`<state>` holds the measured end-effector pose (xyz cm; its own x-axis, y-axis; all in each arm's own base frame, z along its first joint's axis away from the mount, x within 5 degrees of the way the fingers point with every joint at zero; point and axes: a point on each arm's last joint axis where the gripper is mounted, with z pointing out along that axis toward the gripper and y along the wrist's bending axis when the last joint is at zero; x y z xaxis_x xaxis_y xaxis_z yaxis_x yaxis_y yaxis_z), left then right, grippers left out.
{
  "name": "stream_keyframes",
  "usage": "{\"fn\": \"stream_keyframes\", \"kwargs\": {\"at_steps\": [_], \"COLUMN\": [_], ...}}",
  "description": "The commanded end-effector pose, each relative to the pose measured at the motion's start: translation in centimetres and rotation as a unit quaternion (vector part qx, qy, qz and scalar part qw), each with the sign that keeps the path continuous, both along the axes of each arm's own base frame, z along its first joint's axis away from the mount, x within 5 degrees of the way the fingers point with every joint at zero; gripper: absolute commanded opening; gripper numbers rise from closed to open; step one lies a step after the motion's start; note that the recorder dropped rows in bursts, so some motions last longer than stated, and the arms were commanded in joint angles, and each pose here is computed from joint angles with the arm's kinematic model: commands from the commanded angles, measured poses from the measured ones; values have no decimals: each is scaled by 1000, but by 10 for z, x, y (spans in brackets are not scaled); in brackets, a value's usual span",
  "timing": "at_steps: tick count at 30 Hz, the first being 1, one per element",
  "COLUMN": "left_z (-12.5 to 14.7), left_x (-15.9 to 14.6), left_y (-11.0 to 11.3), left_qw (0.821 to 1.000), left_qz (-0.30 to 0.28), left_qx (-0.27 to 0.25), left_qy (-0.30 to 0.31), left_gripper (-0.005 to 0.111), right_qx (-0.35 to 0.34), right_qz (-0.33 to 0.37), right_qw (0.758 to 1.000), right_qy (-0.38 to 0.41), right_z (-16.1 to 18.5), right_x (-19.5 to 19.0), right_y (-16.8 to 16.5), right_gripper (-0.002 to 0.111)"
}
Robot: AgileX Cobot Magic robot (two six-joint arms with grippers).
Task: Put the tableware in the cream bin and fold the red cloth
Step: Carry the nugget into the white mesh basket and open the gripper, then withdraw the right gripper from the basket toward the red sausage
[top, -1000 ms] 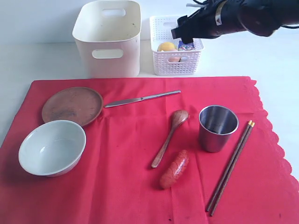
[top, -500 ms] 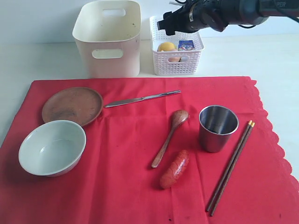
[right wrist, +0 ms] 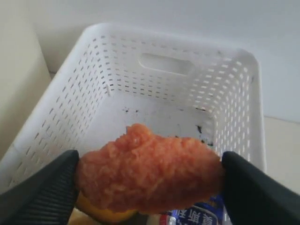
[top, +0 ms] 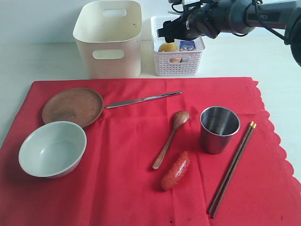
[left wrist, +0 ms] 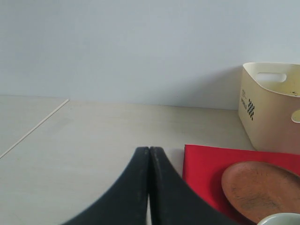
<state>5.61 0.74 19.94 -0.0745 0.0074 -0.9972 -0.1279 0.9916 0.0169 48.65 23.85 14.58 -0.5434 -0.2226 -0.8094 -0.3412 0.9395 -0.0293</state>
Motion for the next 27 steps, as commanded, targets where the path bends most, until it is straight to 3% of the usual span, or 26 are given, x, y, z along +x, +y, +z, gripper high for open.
{"fn": "stream_keyframes", "kwargs": {"at_steps": [1,13,23,27], "left_z": [0,0,0,0], "left_x": [0,0,0,0], "left_y": [0,0,0,0], "left_qw": [1000,1000,1000,1000], "left_qz": [1,1,1,1], "left_qx": [-6,-6,-6,-6], "left_qy": [-4,-4,-4,-4], "left_gripper": [1,1,1,1], "right_qx": [-5,-49,-77,-120], "right_qz": [-7,-29,-50,-56], "right_qw": [1000,998,996,991], "right_qy": [-4,21,15,16], "right_z": [4,1,44,76], "right_x": [4,2,-6,-15], "right_y": [-6,-15,-24,-35], "right_gripper": [53,100,101,93]}}
